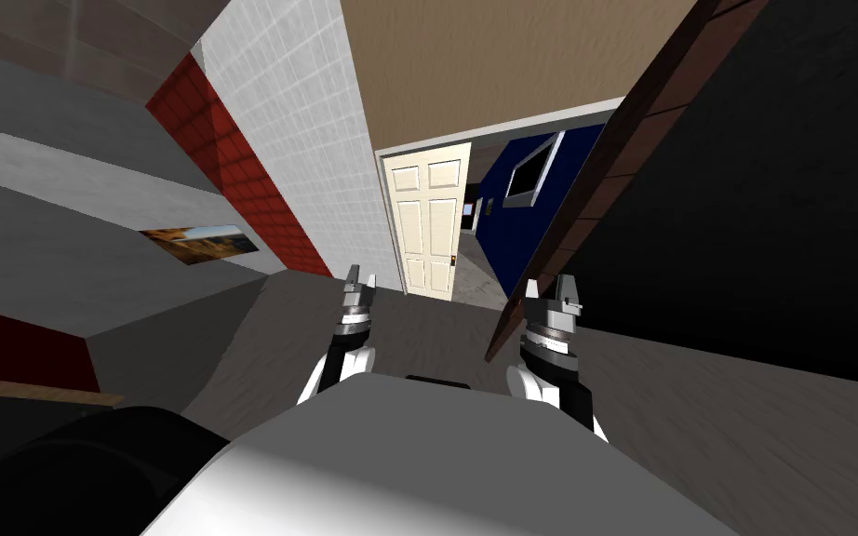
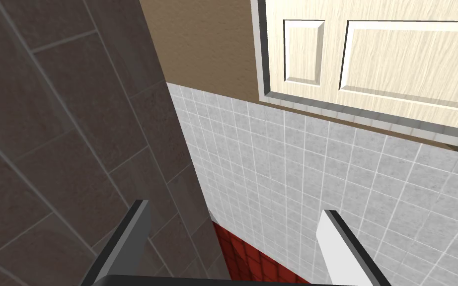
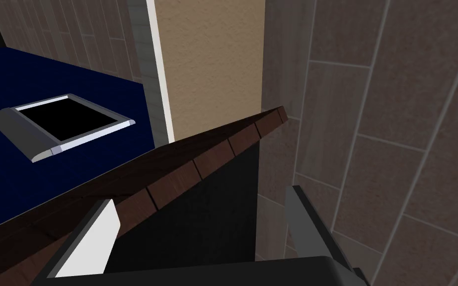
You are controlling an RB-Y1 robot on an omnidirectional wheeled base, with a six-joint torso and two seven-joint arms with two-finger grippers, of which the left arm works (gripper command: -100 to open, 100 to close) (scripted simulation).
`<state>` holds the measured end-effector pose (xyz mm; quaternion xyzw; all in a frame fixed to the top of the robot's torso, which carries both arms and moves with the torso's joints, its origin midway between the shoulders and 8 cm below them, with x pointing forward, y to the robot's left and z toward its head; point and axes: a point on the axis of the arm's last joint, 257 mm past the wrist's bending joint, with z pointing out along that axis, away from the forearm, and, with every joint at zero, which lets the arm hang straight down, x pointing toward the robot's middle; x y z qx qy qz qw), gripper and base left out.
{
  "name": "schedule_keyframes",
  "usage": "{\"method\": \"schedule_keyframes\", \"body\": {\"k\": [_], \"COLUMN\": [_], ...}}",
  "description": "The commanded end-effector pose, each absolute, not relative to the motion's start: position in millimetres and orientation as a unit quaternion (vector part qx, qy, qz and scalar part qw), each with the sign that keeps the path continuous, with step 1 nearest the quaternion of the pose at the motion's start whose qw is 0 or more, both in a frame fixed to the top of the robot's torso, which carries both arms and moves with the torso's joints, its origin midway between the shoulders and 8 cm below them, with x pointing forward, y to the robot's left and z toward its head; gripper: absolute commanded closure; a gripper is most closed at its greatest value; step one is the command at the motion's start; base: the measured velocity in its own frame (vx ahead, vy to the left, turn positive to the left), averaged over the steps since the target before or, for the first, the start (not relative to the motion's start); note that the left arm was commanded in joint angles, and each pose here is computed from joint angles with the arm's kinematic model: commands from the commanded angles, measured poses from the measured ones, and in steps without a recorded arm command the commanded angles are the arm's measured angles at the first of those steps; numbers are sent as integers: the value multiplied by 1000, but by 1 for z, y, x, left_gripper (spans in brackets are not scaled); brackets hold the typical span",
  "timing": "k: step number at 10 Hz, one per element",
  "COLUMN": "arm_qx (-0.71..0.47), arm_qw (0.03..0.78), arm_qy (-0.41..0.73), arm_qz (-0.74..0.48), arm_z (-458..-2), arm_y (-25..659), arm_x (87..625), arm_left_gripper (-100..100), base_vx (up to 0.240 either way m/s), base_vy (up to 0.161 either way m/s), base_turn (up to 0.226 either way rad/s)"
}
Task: Pull the door open
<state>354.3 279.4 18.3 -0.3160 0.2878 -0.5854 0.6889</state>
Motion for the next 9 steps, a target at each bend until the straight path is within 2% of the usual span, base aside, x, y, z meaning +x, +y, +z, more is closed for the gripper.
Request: {"method": "schedule_keyframes", "body": {"k": [1,9], "arm_qx": [-318,-333], "arm_qw": [685,662], "arm_qy": [297,339], "arm_qz": [-585,-580], "arm_z": [9,-44], "arm_y": [277,268], "arm_x": [359,383], "arm_left_gripper": [-100,-100], "base_vx": [54,160], "base_vy": [-65,-34], "base_turn": [-30,-42]}}
